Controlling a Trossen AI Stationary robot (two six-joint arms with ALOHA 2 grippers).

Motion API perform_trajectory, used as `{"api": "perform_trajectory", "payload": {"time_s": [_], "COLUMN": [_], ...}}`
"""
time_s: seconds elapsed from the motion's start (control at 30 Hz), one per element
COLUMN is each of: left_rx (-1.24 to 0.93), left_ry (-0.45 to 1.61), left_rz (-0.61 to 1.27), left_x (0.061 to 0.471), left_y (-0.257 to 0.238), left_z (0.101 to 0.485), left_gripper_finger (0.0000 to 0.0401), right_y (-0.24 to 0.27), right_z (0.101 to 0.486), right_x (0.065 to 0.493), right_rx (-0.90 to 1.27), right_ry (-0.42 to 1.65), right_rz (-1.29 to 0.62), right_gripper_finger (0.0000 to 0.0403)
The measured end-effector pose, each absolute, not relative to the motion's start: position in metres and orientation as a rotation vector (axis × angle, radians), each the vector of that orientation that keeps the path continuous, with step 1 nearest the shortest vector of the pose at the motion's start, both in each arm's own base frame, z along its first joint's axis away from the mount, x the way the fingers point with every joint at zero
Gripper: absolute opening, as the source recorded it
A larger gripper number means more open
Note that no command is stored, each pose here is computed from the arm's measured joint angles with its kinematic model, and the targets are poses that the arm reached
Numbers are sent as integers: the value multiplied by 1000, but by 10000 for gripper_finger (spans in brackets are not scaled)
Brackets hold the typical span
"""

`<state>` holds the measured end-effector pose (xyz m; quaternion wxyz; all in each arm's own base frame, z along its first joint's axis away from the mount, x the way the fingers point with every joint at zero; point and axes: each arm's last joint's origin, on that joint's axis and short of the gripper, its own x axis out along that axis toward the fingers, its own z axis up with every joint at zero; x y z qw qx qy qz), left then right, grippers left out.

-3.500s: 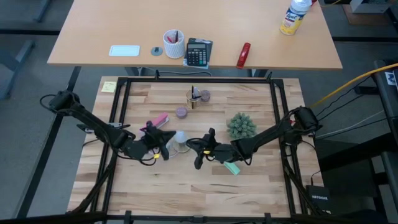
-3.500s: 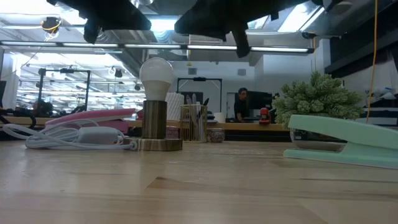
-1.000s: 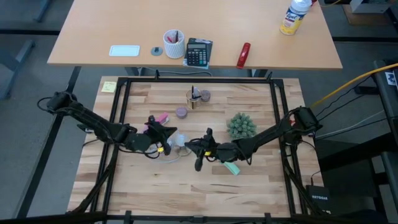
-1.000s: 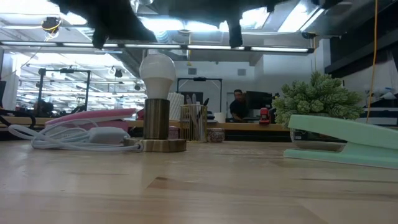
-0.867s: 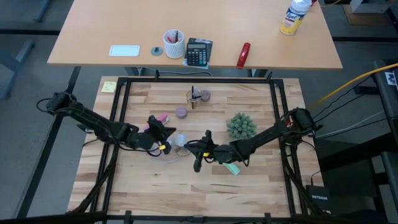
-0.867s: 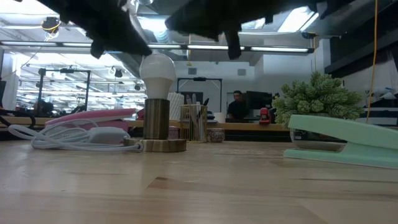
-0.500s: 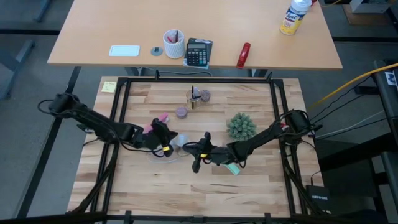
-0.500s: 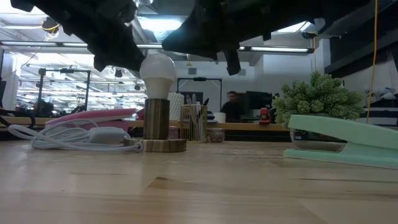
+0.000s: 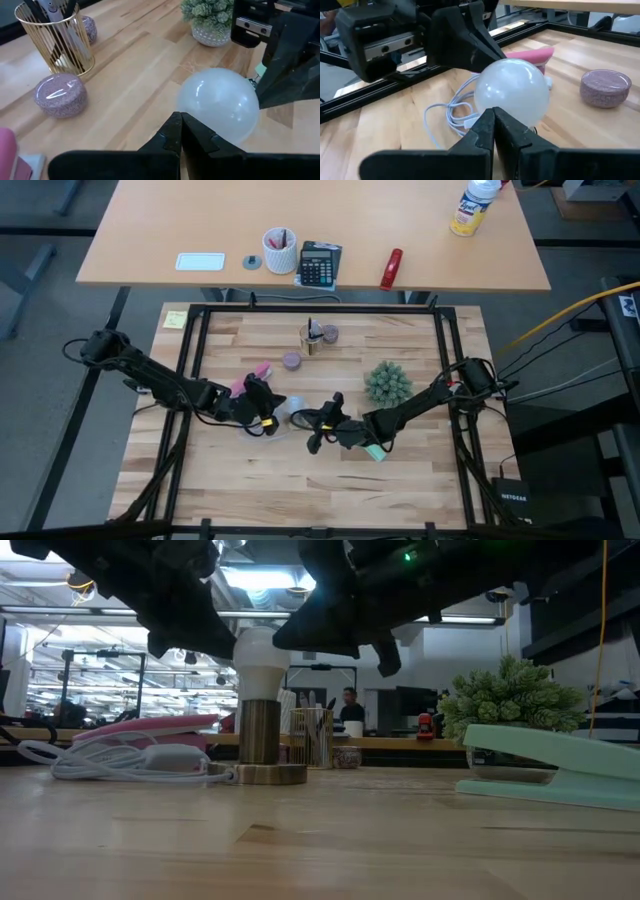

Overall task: Screw lightbulb
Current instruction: Remove the lightbulb from the lamp

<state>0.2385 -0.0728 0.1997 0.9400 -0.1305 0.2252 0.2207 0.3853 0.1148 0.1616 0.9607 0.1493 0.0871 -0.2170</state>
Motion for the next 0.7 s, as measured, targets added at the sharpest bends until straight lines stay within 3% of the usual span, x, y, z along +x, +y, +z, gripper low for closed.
{"api": "perform_trajectory", "payload": {"time_s": [0.37, 0.7], "left_rx": [-324, -329], "left_ry": [462, 452], "left_rz": [377, 338], "left_x": [236, 233], "left_y": [-84, -96], "left_z": [201, 202], "left_gripper_finger": [1, 1], "right_y": [108, 91], "right_z": [160, 158], "right_x": [384, 389], "right_rx": [268, 273], "right_ry": [160, 175], "right_rz": [-569, -566], "right_gripper_finger": [14, 14]}}
